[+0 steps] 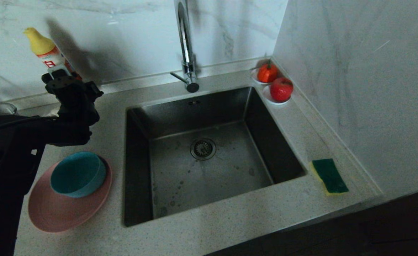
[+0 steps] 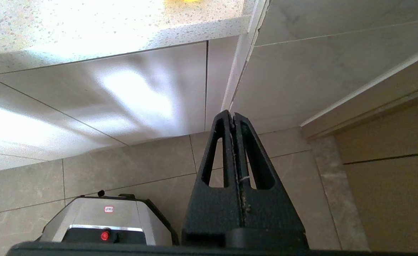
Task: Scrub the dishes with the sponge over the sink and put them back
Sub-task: Grab the dish soap
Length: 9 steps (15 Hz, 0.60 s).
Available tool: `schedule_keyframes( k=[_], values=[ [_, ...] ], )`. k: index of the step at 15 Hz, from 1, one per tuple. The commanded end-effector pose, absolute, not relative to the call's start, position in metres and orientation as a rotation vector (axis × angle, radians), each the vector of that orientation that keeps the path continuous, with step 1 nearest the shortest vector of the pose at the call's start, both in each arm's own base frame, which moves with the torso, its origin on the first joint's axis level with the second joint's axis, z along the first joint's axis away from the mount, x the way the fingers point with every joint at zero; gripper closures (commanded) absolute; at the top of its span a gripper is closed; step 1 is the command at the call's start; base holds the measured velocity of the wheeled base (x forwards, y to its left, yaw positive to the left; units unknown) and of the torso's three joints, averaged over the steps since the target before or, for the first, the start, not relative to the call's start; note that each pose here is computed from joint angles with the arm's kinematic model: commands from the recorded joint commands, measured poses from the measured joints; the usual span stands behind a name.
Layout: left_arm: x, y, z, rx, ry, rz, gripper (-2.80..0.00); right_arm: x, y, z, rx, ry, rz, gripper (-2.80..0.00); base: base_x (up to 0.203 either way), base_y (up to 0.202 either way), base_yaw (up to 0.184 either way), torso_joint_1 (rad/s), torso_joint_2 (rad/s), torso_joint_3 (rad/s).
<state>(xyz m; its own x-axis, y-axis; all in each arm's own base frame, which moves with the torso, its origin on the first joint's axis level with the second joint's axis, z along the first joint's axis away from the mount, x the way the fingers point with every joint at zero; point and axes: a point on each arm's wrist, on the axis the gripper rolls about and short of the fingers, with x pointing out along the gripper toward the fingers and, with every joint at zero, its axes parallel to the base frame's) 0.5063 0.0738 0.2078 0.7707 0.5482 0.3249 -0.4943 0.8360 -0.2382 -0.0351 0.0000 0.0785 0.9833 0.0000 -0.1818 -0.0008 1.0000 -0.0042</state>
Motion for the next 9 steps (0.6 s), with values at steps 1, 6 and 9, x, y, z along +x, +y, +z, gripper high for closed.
schedule_keyframes(
  k=[1, 6, 9],
  values=[
    [0.496, 0.072, 0.229, -0.153, -0.438, 0.58, 0.0, -0.035, 0.0, 0.078, -0.005, 0.186, 0.0, 0.0, 0.0, 0.0, 0.0, 0.0, 0.0, 0.0],
    [0.456, 0.06, 0.279, -0.164, -0.485, 0.559, 0.0, -0.035, 0.0, 0.078, -0.005, 0.186, 0.0, 0.0, 0.0, 0.0, 0.0, 0.0, 0.0, 0.0],
    [0.412, 0.041, 0.312, -0.16, -0.477, 0.511, 0.0, -0.035, 0.0, 0.078, -0.005, 0.186, 0.0, 0.0, 0.0, 0.0, 0.0, 0.0, 0.0, 0.0]
  ],
)
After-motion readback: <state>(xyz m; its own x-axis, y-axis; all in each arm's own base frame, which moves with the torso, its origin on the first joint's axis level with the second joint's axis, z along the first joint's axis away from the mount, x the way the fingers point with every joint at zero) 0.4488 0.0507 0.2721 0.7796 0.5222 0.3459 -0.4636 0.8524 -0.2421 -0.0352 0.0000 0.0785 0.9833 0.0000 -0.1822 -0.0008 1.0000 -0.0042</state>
